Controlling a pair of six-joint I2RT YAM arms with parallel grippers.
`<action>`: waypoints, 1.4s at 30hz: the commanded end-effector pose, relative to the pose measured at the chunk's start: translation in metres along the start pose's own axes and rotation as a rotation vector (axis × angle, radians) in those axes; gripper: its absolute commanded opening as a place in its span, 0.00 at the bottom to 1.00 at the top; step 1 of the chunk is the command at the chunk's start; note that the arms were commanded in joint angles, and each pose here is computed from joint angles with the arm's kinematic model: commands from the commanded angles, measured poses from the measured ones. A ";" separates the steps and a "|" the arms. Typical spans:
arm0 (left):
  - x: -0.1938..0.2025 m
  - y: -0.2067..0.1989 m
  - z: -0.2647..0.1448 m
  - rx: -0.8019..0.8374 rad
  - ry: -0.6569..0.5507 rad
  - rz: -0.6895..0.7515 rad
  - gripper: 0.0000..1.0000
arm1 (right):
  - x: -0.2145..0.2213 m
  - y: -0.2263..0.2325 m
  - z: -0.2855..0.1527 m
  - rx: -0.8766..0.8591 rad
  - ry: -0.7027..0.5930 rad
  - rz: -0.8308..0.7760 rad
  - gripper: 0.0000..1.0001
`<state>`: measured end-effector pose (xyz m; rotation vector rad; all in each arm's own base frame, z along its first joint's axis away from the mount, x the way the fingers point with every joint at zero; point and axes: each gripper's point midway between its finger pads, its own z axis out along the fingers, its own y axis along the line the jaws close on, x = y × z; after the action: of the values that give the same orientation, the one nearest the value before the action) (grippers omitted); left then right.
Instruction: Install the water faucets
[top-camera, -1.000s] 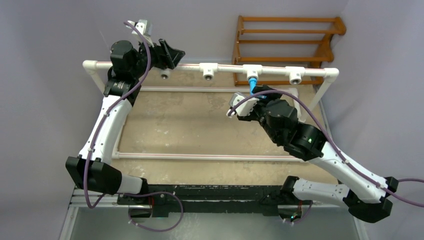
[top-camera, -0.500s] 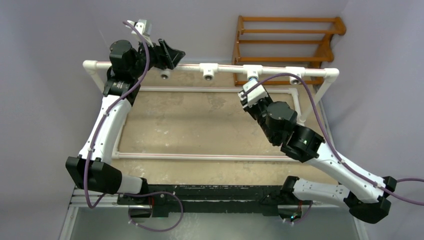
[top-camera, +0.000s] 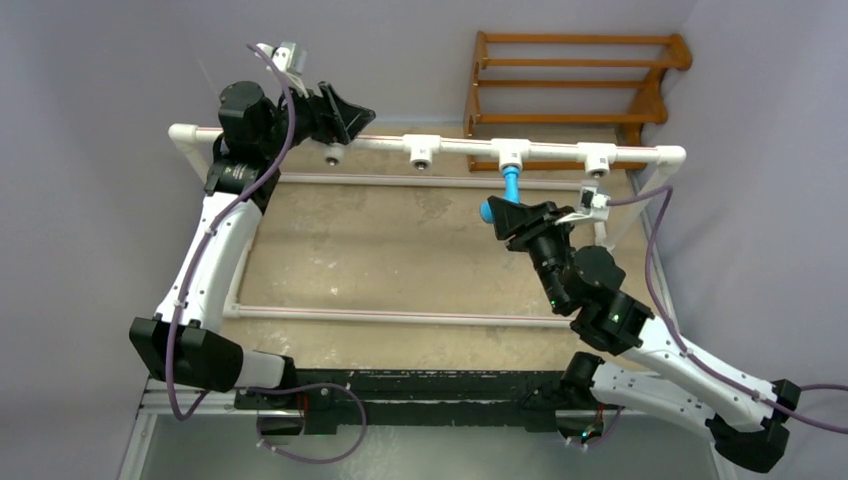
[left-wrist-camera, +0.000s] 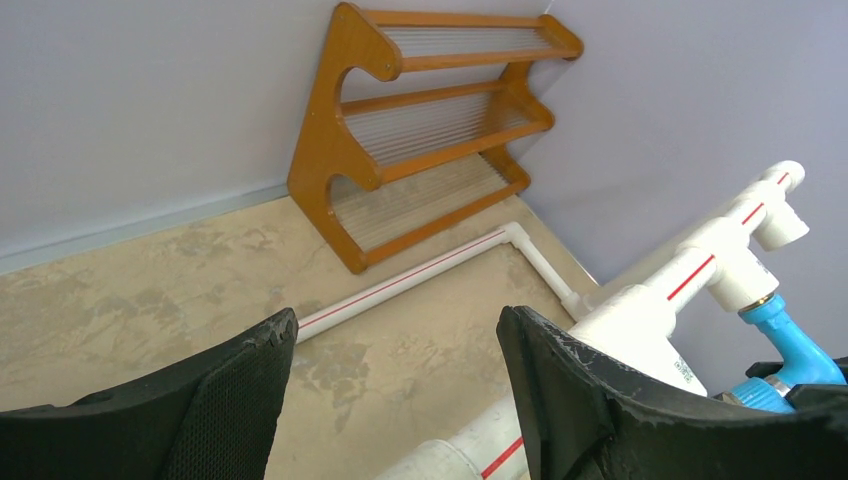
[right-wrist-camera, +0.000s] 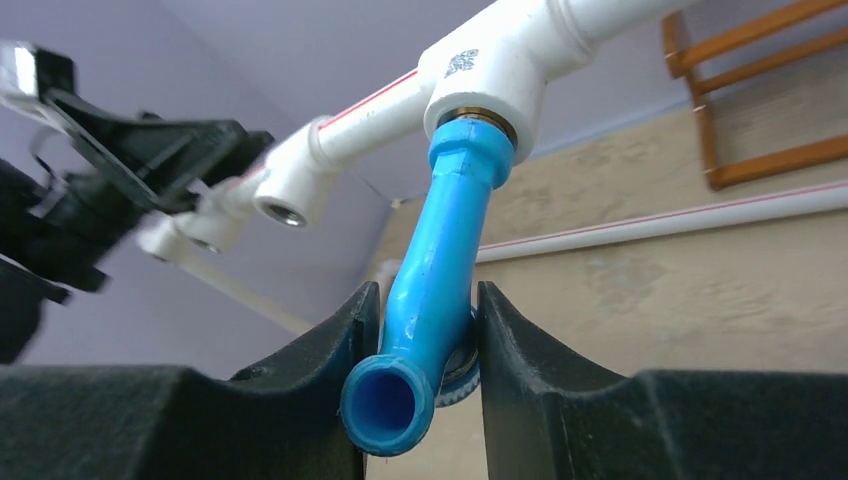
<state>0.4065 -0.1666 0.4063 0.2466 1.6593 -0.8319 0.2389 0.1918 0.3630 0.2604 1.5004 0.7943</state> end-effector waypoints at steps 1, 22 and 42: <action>0.074 0.068 0.006 -0.196 0.198 -0.121 0.73 | -0.032 0.009 -0.012 -0.005 -0.122 0.544 0.36; 0.075 0.068 0.007 -0.191 0.204 -0.126 0.73 | -0.050 -0.002 -0.048 -0.027 -0.002 0.046 0.63; 0.076 0.069 0.007 -0.195 0.207 -0.127 0.73 | 0.017 -0.028 0.000 0.051 -0.066 -0.020 0.00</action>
<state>0.4158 -0.1628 0.4119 0.2463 1.6241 -0.8083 0.2375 0.1852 0.2940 0.1589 1.6344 0.6269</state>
